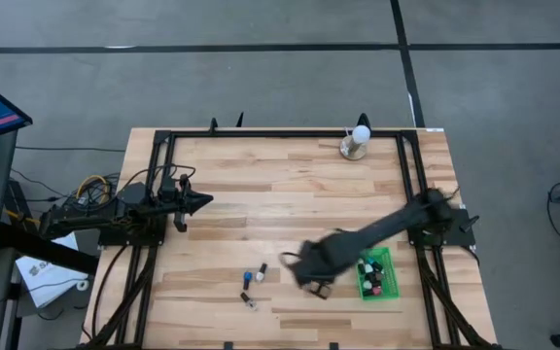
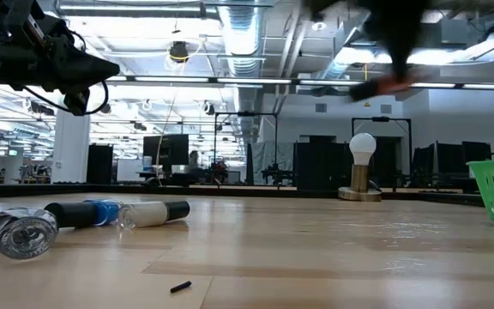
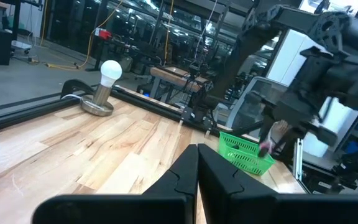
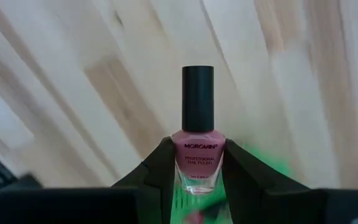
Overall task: Pick & Place Nail Polish
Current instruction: Put the pink nail polish into the green bin, then put the white nail polish into the green bin
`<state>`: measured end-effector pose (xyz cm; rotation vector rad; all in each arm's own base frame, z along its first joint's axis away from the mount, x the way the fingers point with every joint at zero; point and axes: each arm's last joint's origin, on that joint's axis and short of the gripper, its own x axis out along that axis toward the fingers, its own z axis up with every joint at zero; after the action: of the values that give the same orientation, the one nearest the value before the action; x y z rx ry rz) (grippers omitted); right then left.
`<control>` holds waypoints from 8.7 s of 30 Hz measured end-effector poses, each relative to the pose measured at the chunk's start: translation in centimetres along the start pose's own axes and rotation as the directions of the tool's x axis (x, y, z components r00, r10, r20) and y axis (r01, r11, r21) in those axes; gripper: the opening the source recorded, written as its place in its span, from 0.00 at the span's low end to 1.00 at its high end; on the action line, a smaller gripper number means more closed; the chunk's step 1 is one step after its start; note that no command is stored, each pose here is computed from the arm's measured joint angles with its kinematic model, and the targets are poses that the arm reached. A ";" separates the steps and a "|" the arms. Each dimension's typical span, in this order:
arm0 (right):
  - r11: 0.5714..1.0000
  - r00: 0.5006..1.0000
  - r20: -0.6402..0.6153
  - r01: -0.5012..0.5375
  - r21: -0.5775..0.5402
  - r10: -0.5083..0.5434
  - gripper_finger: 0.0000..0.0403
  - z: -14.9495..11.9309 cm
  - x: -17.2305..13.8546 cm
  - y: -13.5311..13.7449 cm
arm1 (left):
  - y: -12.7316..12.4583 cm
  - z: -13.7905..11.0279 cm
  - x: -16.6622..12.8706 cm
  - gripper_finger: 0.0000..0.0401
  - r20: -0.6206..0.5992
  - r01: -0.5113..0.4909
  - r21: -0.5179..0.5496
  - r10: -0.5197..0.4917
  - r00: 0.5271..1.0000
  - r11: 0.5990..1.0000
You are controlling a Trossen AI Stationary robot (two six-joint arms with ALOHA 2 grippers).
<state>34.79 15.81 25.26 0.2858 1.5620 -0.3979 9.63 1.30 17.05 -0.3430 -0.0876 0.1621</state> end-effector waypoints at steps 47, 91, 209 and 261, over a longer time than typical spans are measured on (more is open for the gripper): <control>0.989 0.989 -0.145 -0.012 0.144 0.034 0.27 -15.9 8.6 -2.4 | 0.0 0.0 0.0 0.00 -0.003 -0.001 0.001 0.001 1.000 1.000; 0.806 0.842 0.382 -0.100 -0.584 0.381 0.55 8.2 3.1 -3.0 | 0.0 0.0 0.0 0.01 -0.003 -0.002 0.000 0.002 1.000 1.000; 0.987 0.985 0.114 -0.112 -0.119 0.126 0.11 12.7 9.5 5.1 | 0.0 0.0 0.0 0.01 0.000 0.000 0.000 0.000 1.000 1.000; 0.684 0.987 -0.083 -0.035 0.729 0.138 0.11 -11.4 7.5 -3.9 | 0.0 0.0 0.0 0.01 0.000 0.000 0.000 0.000 1.000 1.000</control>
<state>22.59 16.58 18.07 1.0253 1.4429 -0.9441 9.63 1.31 17.06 -0.3428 -0.0877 0.1623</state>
